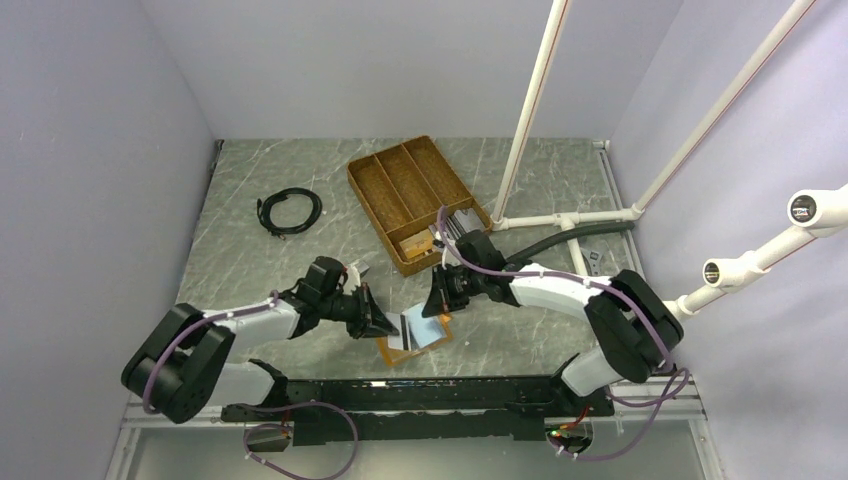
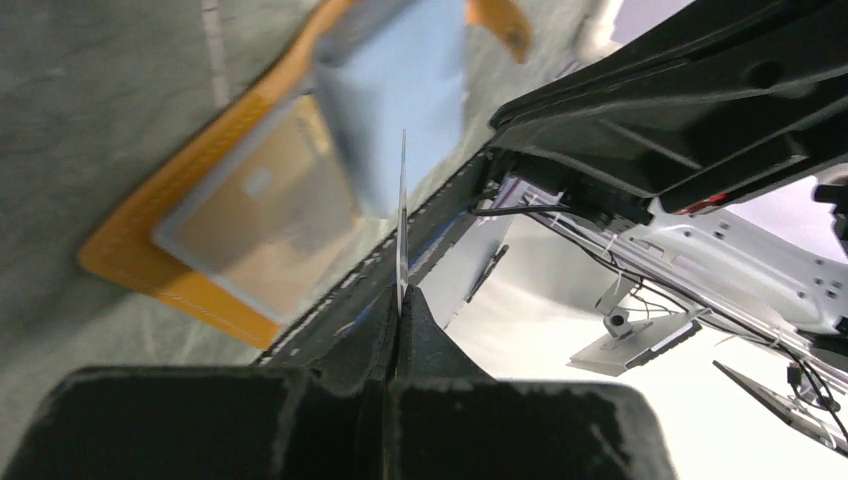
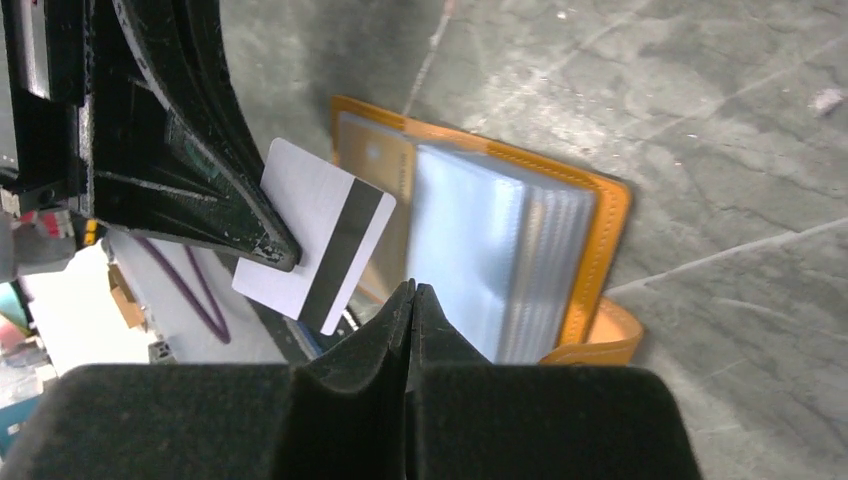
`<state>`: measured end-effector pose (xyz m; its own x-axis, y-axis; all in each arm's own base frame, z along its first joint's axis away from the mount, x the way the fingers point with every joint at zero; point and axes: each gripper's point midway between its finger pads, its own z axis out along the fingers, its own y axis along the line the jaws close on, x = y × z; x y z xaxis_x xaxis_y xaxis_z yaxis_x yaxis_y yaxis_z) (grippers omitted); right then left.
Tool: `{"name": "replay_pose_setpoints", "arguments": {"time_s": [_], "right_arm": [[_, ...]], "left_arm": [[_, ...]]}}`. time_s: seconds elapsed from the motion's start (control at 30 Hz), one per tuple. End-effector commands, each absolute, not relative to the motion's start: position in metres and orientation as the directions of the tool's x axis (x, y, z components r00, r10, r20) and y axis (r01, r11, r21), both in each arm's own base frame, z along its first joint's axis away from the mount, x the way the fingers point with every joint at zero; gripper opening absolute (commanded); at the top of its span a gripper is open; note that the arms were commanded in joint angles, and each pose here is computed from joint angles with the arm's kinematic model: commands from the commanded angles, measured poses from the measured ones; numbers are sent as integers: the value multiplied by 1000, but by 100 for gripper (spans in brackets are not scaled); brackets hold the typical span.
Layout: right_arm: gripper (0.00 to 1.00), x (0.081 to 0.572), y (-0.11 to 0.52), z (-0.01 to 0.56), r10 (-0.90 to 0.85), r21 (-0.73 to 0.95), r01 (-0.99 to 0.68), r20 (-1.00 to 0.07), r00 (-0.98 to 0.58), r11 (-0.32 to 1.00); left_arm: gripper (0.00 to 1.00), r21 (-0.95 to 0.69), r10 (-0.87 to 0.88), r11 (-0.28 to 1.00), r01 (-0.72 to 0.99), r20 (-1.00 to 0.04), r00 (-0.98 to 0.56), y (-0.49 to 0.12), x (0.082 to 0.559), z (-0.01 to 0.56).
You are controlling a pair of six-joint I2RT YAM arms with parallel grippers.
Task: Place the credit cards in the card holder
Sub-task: Insert the credit card into the card holder.
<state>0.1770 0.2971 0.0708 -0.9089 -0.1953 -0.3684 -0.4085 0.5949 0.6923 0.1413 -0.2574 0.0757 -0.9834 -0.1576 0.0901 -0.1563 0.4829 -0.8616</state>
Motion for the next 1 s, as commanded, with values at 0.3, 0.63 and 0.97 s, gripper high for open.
{"name": "replay_pose_setpoints", "arguments": {"time_s": [0.3, 0.63, 0.97], "right_arm": [[0, 189, 281, 19, -177, 608, -390, -381, -908, 691], [0, 184, 281, 9, -175, 622, -369, -352, -920, 691], [0, 182, 270, 7, -176, 584, -359, -347, -921, 728]], "left_arm": [[0, -888, -124, 443, -122, 74, -990, -258, 131, 56], [0, -908, -124, 407, -93, 46, -991, -262, 135, 56], [0, -907, -146, 417, -56, -7, -989, -257, 134, 69]]}}
